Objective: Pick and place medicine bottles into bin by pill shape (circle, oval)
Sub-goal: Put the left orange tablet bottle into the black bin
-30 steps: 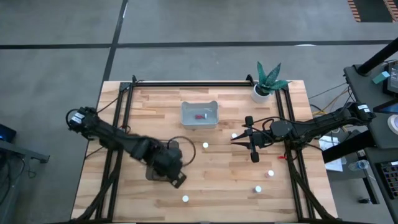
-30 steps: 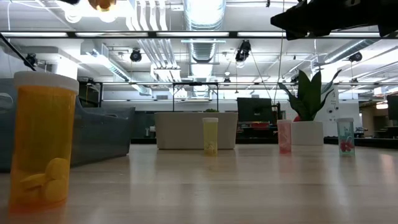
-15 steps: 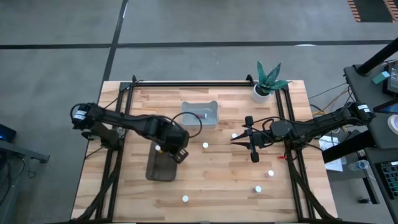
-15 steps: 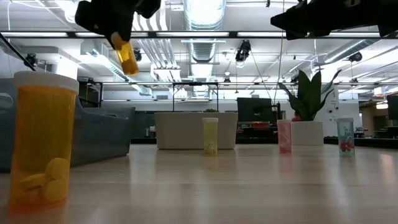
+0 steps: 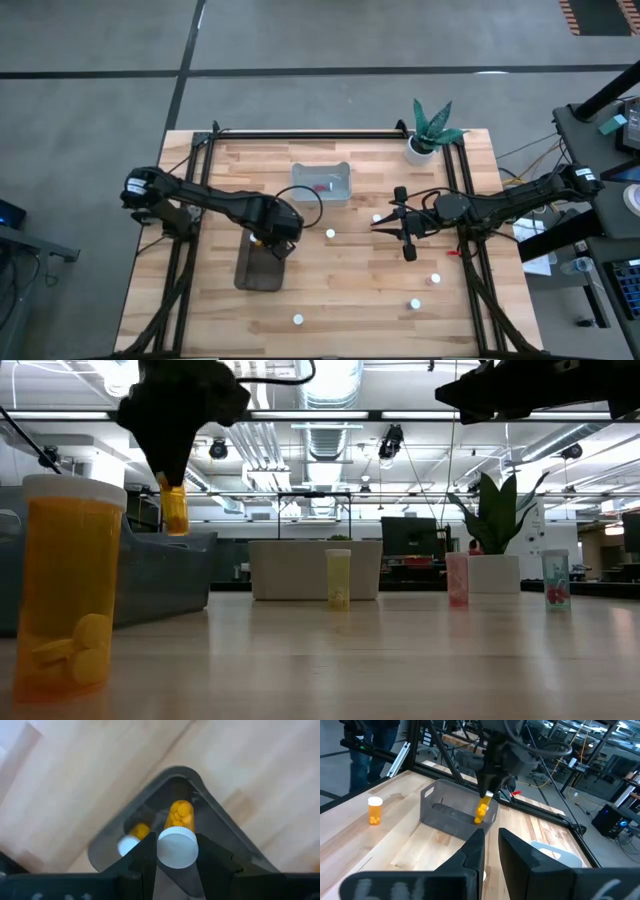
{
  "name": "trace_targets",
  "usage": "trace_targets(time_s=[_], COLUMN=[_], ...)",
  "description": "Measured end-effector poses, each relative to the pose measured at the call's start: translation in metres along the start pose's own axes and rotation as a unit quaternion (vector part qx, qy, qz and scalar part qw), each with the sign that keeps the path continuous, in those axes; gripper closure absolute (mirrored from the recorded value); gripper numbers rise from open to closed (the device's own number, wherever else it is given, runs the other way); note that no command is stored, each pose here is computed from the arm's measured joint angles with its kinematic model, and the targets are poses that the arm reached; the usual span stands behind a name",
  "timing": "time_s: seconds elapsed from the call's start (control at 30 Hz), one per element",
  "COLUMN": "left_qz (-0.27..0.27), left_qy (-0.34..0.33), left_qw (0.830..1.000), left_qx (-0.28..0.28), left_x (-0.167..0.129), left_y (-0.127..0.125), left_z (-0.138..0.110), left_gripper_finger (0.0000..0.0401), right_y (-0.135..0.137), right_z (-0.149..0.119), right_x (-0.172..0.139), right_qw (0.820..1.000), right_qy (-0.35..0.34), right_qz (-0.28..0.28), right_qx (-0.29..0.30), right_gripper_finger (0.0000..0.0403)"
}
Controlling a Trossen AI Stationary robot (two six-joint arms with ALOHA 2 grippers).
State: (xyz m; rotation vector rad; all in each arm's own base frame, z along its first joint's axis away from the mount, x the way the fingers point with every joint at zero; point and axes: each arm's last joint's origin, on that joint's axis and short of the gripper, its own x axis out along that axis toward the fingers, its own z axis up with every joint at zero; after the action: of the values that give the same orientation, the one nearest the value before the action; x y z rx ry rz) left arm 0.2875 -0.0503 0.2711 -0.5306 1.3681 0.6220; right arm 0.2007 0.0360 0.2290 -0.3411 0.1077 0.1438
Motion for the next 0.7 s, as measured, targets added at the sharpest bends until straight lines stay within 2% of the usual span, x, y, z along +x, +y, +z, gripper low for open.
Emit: trace_targets(time_s=[0.37, 0.7], left_qz=[0.057, 0.087], left_qy=[0.04, 0.055], left_qw=[0.996, 0.992], left_qx=[0.058, 0.068], left_x=[0.041, 0.061], left_y=[-0.017, -0.023], left_z=[0.007, 0.009], left_gripper_finger=[0.0302, 0.0302], right_y=[0.0, 0.0], right_z=[0.0, -0.001], right_x=[0.0, 0.0], right_qw=[1.0, 1.0], right_qy=[0.004, 0.007], right_qz=[-0.008, -0.008], right_qx=[-0.003, -0.004], right_gripper_finger=[0.0355, 0.0355])
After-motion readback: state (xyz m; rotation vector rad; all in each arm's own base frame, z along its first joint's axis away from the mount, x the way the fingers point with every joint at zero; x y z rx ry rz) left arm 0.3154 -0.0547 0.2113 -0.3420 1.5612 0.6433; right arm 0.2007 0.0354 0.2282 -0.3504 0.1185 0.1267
